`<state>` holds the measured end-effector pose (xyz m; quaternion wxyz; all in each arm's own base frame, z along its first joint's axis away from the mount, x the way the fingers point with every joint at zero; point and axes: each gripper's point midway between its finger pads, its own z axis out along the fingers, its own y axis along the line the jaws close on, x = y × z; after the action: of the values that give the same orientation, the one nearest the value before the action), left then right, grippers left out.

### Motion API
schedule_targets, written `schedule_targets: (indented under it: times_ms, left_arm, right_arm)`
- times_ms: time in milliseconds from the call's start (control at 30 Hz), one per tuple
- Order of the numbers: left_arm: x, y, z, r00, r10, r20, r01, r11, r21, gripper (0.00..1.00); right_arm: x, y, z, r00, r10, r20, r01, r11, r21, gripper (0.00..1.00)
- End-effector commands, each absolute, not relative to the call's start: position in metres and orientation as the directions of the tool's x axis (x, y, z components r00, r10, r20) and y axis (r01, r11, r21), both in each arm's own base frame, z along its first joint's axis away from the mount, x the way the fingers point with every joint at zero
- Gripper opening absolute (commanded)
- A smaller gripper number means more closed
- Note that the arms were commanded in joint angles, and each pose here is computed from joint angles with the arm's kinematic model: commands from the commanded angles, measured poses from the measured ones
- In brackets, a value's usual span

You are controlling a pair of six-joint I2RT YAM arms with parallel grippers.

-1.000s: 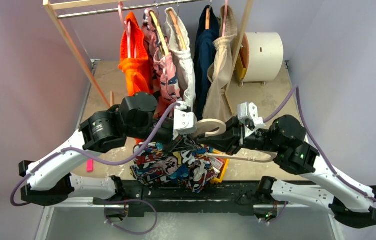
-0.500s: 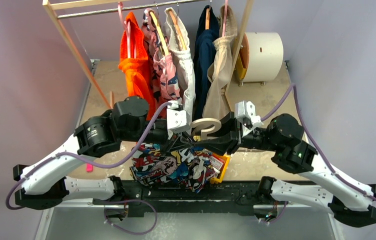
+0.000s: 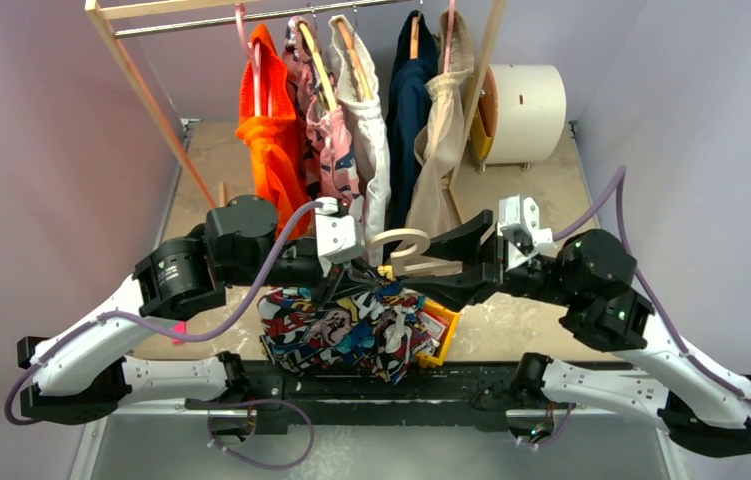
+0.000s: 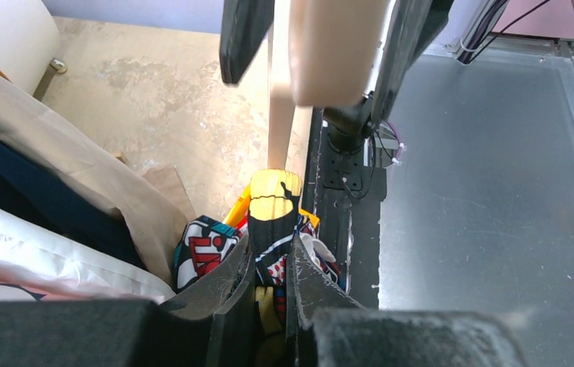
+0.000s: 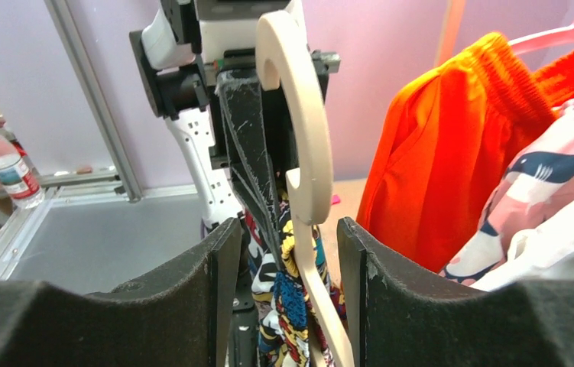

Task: Place the shorts on the hanger
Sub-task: Hang the shorts on the hanger.

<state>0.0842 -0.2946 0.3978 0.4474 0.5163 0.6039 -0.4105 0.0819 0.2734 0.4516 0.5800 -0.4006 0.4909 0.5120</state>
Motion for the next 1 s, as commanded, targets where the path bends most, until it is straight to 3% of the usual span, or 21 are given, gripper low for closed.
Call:
schedule_targets:
  times_ms: [0, 333, 533, 633, 733, 833, 967]
  left_arm:
    - [0.08, -0.296, 0.428, -0.033, 0.14, -0.99, 0.994, 0.106, -0.018, 0.0]
    - [0.072, -0.295, 0.423, -0.045, 0.161, -0.986, 0.997, 0.068, -0.035, 0.0]
    - [0.072, -0.294, 0.423, -0.044, 0.162, -0.986, 0.997, 0.067, -0.033, 0.0]
    - [0.072, -0.294, 0.422, -0.044, 0.167, -0.985, 0.997, 0.069, -0.033, 0.0]
    - [0.073, -0.294, 0.422, -0.042, 0.167, -0.985, 0.997, 0.073, -0.031, 0.0]
    - [0.074, -0.295, 0.423, -0.047, 0.163, -0.986, 0.996, 0.078, -0.034, 0.0]
    - [0.073, -0.297, 0.424, -0.047, 0.154, -0.987, 0.997, 0.068, -0.036, 0.14]
  right_arm:
    - [0.089, 0.263, 0.48, 0.052, 0.241, -0.969, -0.976, 0.22, 0.002, 0.52]
    - [0.089, 0.277, 0.476, 0.046, 0.195, -0.98, -0.983, 0.182, -0.01, 0.41]
    - [0.085, 0.283, 0.471, 0.032, 0.178, -0.984, -0.99, 0.144, -0.006, 0.4]
    - [0.084, 0.285, 0.47, 0.028, 0.174, -0.984, -0.991, 0.133, -0.004, 0.29]
    - [0.082, 0.286, 0.47, 0.027, 0.174, -0.984, -0.993, 0.12, -0.005, 0.03]
    - [0.082, 0.287, 0.47, 0.026, 0.183, -0.983, -0.993, 0.115, -0.005, 0.0]
    - [0.083, 0.287, 0.472, 0.024, 0.219, -0.975, -0.993, 0.122, 0.002, 0.0]
